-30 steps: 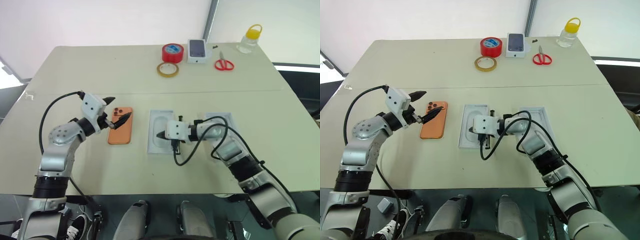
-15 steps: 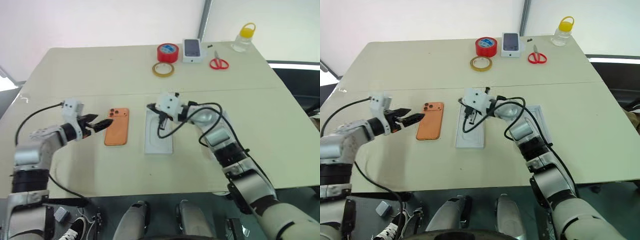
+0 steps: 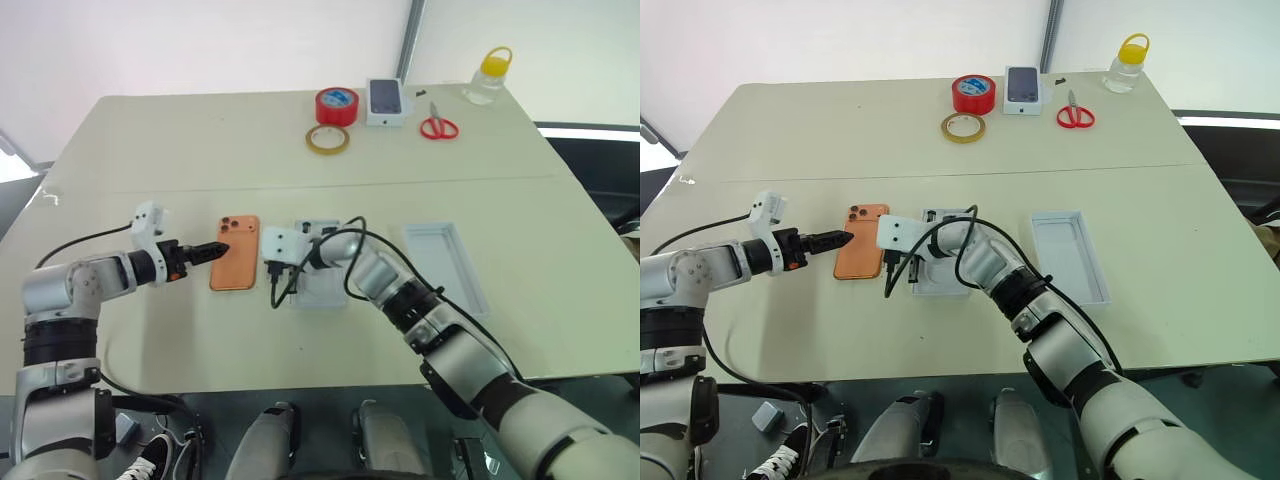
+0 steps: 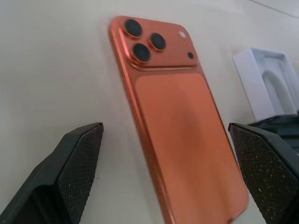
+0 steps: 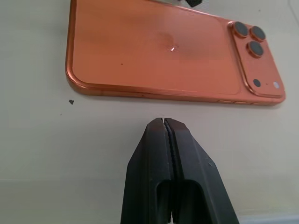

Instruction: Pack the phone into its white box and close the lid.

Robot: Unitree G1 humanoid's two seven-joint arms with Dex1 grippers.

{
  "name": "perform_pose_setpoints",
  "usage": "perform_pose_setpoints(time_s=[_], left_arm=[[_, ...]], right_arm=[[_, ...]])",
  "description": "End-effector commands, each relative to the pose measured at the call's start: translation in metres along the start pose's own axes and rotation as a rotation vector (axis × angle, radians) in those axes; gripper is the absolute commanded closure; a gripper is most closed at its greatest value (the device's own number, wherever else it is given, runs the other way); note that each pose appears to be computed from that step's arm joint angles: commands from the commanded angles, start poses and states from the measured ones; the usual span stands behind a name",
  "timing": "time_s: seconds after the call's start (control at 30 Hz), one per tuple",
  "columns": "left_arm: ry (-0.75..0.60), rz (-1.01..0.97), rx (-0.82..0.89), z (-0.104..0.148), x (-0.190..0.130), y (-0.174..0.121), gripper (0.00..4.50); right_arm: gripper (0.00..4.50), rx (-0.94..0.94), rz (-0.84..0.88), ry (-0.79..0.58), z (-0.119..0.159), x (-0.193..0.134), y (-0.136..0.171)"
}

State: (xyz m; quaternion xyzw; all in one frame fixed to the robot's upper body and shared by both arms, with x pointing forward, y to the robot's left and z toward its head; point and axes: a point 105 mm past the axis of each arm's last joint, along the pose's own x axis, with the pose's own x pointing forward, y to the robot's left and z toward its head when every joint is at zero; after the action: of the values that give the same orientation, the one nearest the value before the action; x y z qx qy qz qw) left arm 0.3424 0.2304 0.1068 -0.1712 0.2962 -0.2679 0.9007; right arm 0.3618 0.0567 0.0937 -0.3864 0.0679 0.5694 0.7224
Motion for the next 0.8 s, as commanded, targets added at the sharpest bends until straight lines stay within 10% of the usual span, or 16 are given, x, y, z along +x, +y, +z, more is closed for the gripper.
perform_pose_setpoints(time_s=[0.03, 0.8], left_arm=[[0.154, -0.002, -0.076, -0.037, 0.010, 0.002, 0.00], [0.189, -0.132, -0.343, -0.036, 0.037, -0.027, 0.00]], right_arm=[[4.46, -0.011, -0.002, -0.005, 0.006, 0.006, 0.000], [4.46, -0.043, -0.018, 0.019, -0.001, 0.007, -0.001]])
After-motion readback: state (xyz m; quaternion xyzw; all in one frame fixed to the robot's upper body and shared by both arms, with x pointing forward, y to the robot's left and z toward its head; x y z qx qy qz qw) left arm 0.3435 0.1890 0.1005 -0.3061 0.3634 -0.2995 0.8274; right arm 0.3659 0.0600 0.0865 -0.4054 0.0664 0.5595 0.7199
